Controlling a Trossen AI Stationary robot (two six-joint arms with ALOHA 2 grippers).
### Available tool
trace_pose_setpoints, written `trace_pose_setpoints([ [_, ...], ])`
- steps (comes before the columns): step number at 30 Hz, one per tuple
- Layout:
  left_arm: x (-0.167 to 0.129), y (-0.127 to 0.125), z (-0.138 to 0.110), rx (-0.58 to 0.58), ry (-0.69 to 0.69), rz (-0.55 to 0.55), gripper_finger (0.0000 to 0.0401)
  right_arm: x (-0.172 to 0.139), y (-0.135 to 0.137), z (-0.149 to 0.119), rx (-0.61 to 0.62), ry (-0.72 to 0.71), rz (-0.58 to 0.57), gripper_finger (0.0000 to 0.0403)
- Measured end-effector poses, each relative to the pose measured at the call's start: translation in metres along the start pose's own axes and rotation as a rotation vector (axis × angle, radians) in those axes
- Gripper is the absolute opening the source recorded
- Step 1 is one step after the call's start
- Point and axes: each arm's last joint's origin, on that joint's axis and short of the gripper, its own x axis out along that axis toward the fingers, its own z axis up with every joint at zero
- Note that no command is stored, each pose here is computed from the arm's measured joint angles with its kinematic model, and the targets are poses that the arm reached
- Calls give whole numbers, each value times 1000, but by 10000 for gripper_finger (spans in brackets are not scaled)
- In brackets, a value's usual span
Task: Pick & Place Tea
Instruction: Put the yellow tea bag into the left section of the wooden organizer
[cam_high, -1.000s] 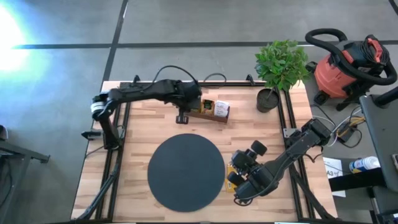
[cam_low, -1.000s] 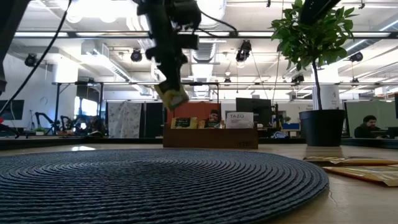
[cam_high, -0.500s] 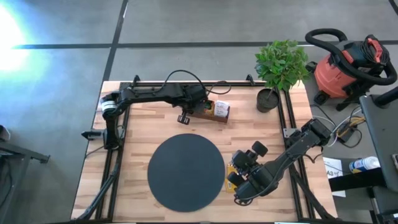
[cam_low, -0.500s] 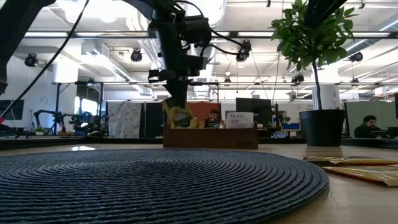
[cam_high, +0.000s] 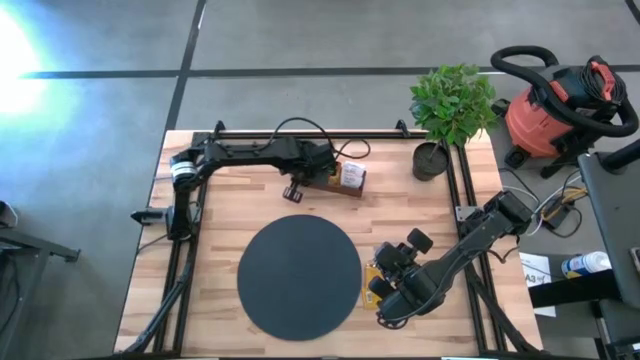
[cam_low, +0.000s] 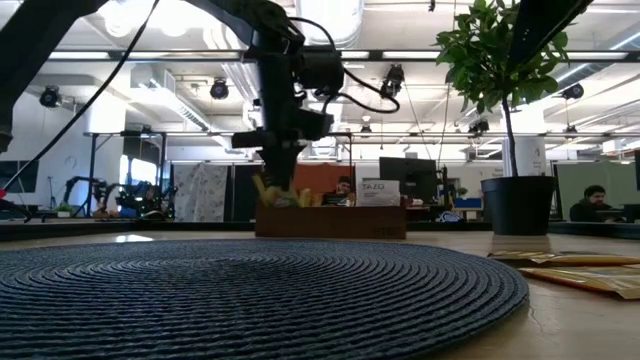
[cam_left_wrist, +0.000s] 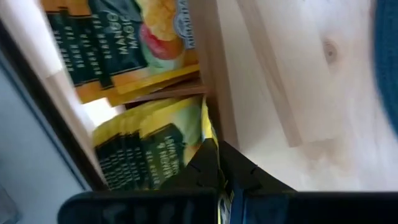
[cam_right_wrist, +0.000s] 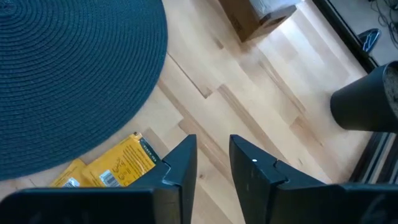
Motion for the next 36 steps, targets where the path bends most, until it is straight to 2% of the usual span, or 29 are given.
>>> trace_pose_setpoints([
  [5,2,-5,-2,-30,11,-70,0,0,0,0,6,1,0,87],
  [12,2,-5,-2,-36,13,-74,0,0,0,0,5,1,0,86],
  [17,2,-3,0,-44,-4,-43,0,0,0,0,9,1,1,84],
  [21,2,2,2,-73,6,41,6,0,0,0,24,0,3,86],
  [29,3,3,3,-67,17,60,34,0,0,0,45,-1,6,80],
  [36,3,4,4,-62,12,74,39,0,0,1,47,-5,7,77],
])
